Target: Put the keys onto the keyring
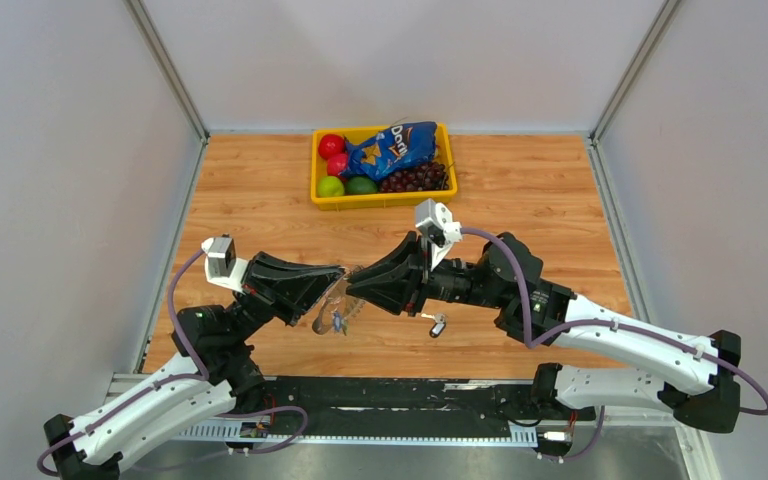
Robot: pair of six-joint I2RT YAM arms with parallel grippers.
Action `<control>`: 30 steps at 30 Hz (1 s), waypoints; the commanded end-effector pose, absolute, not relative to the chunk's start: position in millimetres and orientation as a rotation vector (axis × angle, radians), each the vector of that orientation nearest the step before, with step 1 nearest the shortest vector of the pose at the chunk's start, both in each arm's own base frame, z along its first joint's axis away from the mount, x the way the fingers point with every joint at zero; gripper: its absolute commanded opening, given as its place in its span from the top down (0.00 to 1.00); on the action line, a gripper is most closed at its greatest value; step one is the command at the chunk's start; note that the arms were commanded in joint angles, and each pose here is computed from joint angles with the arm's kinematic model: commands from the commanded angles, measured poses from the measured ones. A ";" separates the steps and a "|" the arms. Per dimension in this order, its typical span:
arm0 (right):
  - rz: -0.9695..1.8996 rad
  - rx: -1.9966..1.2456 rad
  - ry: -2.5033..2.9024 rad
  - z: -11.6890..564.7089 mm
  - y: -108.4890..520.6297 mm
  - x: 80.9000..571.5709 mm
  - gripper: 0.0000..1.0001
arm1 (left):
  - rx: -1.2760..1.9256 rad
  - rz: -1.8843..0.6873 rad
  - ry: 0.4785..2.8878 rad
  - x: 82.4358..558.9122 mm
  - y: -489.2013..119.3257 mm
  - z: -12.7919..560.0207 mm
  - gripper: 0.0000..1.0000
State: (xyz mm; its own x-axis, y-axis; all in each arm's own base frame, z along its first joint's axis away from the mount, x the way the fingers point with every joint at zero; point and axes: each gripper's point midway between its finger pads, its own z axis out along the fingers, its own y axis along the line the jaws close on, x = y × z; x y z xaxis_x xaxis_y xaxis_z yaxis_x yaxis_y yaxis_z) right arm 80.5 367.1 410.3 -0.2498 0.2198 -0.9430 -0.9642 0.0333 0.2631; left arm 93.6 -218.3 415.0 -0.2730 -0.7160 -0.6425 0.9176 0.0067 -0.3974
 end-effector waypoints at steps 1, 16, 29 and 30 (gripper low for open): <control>1.458 -0.782 1.133 456.4 359.9 82.1 0.76 | 0.295 -1.633 0.861 86.6 -211.9 425.1 1.00; 1.458 -0.791 1.144 455.8 367.4 81.1 0.78 | 0.295 -1.635 0.850 84.8 -209.7 427.2 1.00; 1.432 -0.778 1.195 444.0 358.5 80.6 0.75 | 0.294 -1.630 0.844 83.2 -206.8 429.3 1.00; 1.429 -0.777 1.200 442.7 358.8 81.1 0.75 | 0.295 -1.630 0.842 82.9 -206.7 429.5 1.00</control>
